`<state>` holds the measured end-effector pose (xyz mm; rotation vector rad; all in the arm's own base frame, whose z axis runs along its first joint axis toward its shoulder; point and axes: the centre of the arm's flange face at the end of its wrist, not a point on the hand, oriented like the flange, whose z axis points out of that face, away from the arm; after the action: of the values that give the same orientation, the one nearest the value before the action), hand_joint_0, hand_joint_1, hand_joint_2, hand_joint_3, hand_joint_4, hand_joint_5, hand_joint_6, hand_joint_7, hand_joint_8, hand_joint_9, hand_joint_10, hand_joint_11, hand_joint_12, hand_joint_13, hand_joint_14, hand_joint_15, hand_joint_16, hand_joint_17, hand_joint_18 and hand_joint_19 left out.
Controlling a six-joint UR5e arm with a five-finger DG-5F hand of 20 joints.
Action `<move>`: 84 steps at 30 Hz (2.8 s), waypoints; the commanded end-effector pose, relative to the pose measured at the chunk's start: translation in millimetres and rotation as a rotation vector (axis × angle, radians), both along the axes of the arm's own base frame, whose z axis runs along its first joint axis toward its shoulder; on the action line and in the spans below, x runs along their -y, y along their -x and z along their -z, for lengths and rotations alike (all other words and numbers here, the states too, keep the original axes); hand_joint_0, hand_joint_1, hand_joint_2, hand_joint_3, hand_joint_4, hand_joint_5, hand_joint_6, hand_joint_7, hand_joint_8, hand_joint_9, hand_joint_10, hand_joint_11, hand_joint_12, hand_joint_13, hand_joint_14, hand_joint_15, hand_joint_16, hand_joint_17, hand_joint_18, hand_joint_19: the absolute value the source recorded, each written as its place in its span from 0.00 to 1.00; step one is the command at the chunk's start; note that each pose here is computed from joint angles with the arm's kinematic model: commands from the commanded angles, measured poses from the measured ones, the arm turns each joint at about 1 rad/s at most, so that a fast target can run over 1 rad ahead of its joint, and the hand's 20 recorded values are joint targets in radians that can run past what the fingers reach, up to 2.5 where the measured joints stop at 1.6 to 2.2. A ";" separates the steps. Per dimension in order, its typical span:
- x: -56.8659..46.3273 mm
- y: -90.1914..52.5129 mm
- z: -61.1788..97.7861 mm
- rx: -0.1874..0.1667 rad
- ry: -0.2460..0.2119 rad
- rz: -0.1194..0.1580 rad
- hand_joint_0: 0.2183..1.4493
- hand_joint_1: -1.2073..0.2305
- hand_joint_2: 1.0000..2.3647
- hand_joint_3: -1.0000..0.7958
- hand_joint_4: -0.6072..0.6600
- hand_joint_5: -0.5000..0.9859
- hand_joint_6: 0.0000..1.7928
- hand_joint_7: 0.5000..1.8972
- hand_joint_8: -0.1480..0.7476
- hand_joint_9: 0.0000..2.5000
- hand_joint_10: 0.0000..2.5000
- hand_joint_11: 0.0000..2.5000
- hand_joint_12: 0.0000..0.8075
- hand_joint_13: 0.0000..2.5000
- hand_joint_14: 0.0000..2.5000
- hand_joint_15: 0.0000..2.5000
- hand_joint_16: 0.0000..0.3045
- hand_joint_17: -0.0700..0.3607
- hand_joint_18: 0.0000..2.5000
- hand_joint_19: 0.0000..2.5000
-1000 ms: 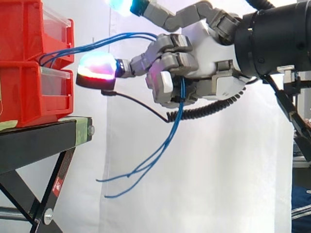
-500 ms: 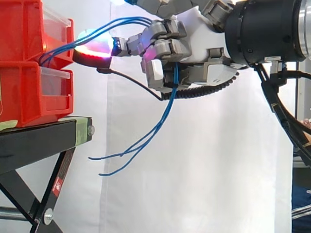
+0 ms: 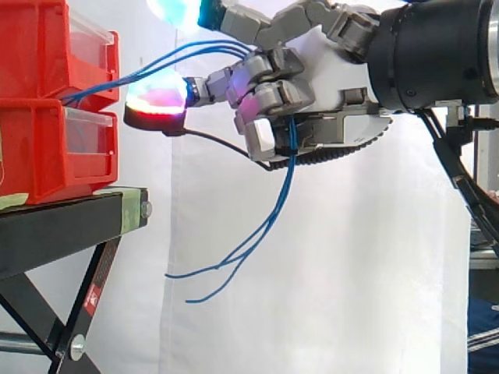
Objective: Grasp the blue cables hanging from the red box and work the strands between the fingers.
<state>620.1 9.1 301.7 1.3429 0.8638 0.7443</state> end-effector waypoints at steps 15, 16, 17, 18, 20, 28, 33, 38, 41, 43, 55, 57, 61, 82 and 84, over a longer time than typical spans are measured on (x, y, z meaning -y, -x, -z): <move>-7.3 0.1 -0.2 -0.003 0.007 -0.012 0.54 0.38 0.01 0.12 0.66 0.38 0.30 0.50 0.70 0.61 1.00 1.00 0.76 0.72 1.00 0.68 0.66 0.51 0.91 0.30; -7.3 0.1 -0.2 -0.003 0.007 -0.012 0.54 0.38 0.01 0.13 0.66 0.38 0.31 0.49 0.70 0.61 1.00 1.00 0.76 0.72 1.00 0.67 0.66 0.51 0.91 0.30; -7.5 -0.2 -0.9 -0.002 0.007 -0.012 0.54 0.38 0.01 0.14 0.66 0.38 0.32 0.49 0.70 0.61 1.00 1.00 0.76 0.72 1.00 0.67 0.66 0.51 0.91 0.30; -8.5 -0.4 -1.0 -0.001 0.006 -0.013 0.54 0.38 0.01 0.15 0.66 0.38 0.33 0.49 0.70 0.61 1.00 1.00 0.76 0.72 1.00 0.67 0.66 0.51 0.91 0.30; -9.5 -0.5 -1.1 0.001 0.006 -0.015 0.55 0.39 0.01 0.15 0.66 0.38 0.33 0.49 0.70 0.61 1.00 1.00 0.76 0.72 1.00 0.67 0.66 0.51 0.91 0.30; -12.5 -0.8 -1.4 0.005 0.004 -0.019 0.55 0.39 0.01 0.20 0.66 0.38 0.35 0.48 0.70 0.61 1.00 1.00 0.77 0.72 1.00 0.67 0.67 0.52 0.91 0.30; -13.2 -0.3 -0.7 0.004 0.004 -0.019 0.55 0.39 0.01 0.22 0.66 0.38 0.36 0.49 0.71 0.61 1.00 1.00 0.77 0.72 1.00 0.67 0.66 0.51 0.91 0.31; -13.3 -0.7 -1.4 0.005 0.004 -0.019 0.54 0.39 0.01 0.23 0.66 0.38 0.36 0.49 0.70 0.61 1.00 1.00 0.77 0.71 1.00 0.67 0.66 0.51 0.91 0.31; -13.3 -0.7 -1.4 0.005 0.004 -0.019 0.54 0.39 0.01 0.23 0.66 0.38 0.36 0.49 0.70 0.61 1.00 1.00 0.77 0.71 1.00 0.67 0.66 0.51 0.91 0.31; -13.3 -0.7 -1.4 0.005 0.004 -0.019 0.54 0.39 0.01 0.23 0.66 0.38 0.36 0.49 0.70 0.61 1.00 1.00 0.76 0.71 1.00 0.67 0.65 0.51 0.91 0.31; -13.3 -0.6 -0.9 0.006 0.005 -0.019 0.55 0.38 0.02 0.42 0.66 0.38 0.37 0.49 0.70 0.61 1.00 1.00 0.76 0.71 1.00 0.66 0.65 0.50 0.91 0.31; -13.4 -1.0 -1.6 0.007 0.004 -0.019 0.55 0.38 0.02 0.44 0.66 0.38 0.37 0.48 0.70 0.61 1.00 1.00 0.77 0.71 1.00 0.65 0.66 0.51 0.92 0.31; -13.3 -0.6 -0.9 0.007 0.003 -0.019 0.55 0.38 0.02 0.47 0.66 0.38 0.38 0.48 0.69 0.61 1.00 1.00 0.76 0.71 1.00 0.66 0.66 0.51 0.92 0.31; -13.5 -1.1 -1.7 0.011 0.000 -0.019 0.55 0.37 0.02 0.58 0.65 0.34 0.49 0.45 0.71 0.56 1.00 1.00 0.76 0.70 1.00 0.69 0.67 0.52 0.91 0.34; -13.1 -0.6 -1.0 0.009 0.000 -0.016 0.55 0.37 0.02 0.59 0.65 0.34 0.49 0.45 0.71 0.55 1.00 1.00 0.77 0.70 1.00 0.69 0.69 0.53 0.91 0.34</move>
<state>621.2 22.8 303.3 1.3307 0.8702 0.7655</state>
